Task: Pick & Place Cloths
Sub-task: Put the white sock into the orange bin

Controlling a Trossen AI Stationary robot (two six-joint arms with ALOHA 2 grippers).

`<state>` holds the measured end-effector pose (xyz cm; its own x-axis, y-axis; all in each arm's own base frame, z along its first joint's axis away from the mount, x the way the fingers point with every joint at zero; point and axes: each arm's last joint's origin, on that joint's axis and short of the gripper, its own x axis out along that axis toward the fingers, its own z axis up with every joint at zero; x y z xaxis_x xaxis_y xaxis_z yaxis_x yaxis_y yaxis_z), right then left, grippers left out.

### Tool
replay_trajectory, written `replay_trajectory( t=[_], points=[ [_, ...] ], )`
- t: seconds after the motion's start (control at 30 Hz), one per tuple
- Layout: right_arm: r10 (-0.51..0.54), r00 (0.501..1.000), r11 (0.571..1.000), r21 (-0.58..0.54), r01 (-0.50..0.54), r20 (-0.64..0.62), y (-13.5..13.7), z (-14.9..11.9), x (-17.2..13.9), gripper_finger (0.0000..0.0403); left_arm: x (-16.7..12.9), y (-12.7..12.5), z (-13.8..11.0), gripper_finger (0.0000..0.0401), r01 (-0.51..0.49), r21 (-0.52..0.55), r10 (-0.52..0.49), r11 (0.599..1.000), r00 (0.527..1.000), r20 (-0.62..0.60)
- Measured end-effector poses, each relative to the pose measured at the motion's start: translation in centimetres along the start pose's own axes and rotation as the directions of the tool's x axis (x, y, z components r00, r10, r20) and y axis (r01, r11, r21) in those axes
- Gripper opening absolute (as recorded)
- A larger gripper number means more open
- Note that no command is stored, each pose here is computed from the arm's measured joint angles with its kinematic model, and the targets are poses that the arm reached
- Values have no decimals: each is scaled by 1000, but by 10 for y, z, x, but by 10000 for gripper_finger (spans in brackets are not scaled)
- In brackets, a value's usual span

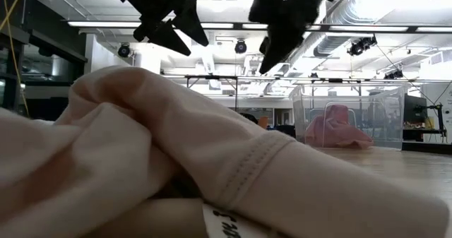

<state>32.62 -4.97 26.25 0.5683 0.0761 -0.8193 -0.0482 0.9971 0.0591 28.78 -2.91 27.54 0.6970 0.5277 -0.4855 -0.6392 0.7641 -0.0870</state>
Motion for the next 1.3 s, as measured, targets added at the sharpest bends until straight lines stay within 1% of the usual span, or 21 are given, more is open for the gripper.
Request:
replay_trajectory(
  t=[0.07, 0.23, 0.37, 0.5, 0.57, 0.63, 0.83, 0.93, 1.0, 1.13, 1.23, 1.3],
  points=[
    [45, 999, 998, -37, -44, 26, 15, -10, 9, 3, 0, 0, 0, 287, 0, 0, 0, 1000, 1000, 0],
    [84, 994, 989, -126, -75, 69, 47, -29, 30, 3, 0, 0, 0, 287, 1, -2, -1, 1000, 1000, 1],
    [65, 992, 984, -173, -46, 105, 62, -39, 47, 3, 0, 0, 1, 287, 4, -7, -4, 1000, 1000, 7],
    [52, 992, 981, -194, -28, 118, 69, -51, 68, 12, 0, 0, 1, 287, 4, -7, -4, 1000, 1000, 6],
    [56, 989, 979, -201, -28, 138, 72, -52, 75, 31, 0, 0, 1, 287, 3, -10, -3, 1000, 1000, 6],
    [59, 985, 981, -194, -27, 159, 72, -51, 82, 57, 0, 0, 0, 287, 3, -12, -3, 1000, 1000, 4],
    [57, 979, 983, -184, -20, 194, 71, -50, 104, 161, 0, 0, 0, 287, 0, -9, 0, 1000, 1000, 0],
    [13, 983, 981, -193, 22, 181, 70, -54, 115, 208, 0, 0, 0, 287, 0, -9, 0, 1000, 1000, 0],
    [-30, 984, 981, -185, 63, 175, 68, -56, 121, 231, 0, 0, 0, 287, 0, -8, 0, 1000, 1000, 0],
    [-77, 983, 979, -172, 106, 169, 61, -59, 131, 257, 0, 0, 0, 287, 0, -9, 0, 1000, 1000, 0],
    [-88, 983, 982, -152, 113, 162, 56, -61, 135, 260, 0, 0, 0, 287, 0, -11, 0, 1000, 1000, 0],
    [-71, 986, 987, -133, 91, 153, 52, -62, 138, 259, 0, 0, 0, 287, 0, -11, 0, 1000, 1000, 0]
  ],
)
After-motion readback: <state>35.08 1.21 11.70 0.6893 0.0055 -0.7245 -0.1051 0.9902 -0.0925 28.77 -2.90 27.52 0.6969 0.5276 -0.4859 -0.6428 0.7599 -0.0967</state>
